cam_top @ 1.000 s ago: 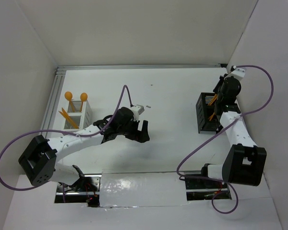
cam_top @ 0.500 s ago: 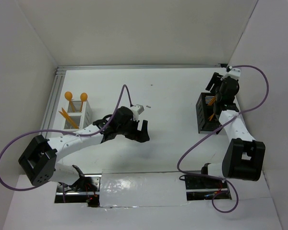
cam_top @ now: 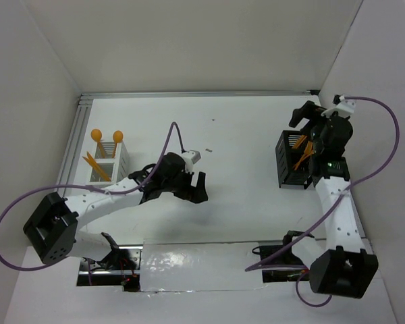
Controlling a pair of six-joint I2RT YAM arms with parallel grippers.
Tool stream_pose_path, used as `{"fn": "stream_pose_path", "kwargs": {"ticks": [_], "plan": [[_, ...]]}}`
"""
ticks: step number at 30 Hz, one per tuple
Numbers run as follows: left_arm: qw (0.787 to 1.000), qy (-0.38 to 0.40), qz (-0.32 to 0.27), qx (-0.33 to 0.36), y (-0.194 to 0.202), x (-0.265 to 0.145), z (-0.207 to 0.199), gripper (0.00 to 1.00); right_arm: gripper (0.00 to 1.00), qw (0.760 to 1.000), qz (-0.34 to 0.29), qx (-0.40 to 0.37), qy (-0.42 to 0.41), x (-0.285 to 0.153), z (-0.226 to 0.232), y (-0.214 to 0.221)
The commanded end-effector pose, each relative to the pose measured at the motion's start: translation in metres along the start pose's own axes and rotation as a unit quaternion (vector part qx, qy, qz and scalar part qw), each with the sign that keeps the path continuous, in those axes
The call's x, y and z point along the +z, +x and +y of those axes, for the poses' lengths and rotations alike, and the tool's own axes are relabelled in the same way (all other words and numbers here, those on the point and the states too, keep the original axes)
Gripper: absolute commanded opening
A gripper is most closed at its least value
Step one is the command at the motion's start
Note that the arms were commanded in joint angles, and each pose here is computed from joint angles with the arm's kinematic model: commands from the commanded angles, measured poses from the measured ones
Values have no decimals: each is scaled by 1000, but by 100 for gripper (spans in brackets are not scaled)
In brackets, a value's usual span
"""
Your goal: Sort the eating utensils into containers
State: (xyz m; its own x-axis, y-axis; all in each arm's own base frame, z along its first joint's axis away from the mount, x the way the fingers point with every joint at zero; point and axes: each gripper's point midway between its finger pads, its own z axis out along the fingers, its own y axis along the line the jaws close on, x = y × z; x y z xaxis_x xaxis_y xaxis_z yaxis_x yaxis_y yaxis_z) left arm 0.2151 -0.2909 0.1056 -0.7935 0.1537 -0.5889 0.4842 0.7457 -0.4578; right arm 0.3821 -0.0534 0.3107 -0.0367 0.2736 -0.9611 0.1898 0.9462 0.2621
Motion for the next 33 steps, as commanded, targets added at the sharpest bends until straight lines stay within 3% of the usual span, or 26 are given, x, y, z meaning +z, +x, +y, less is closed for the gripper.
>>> {"fn": "stream_pose_path", "kwargs": {"ticks": [1,7,13,19,28,33], "plan": [[999,22,-46,17,-22,-15,-11,100,100,999,26,23,-36,-31,13,12],[990,59,-123,32,-48,-55,-24,100,100,987,68,77,-121,-76,35,68],[986,39,-161,-20,-78,-77,20,100,100,984,62,89,-143,-103,41,74],[971,20,-239,-10,-127,-130,27,100,100,981,71,91,-158,-108,47,77],[946,-20,-324,2,-123,-192,42,100,100,977,79,93,-177,-107,51,87],[941,-21,-338,0,-108,-197,46,100,100,975,74,97,-184,-109,54,85]]}}
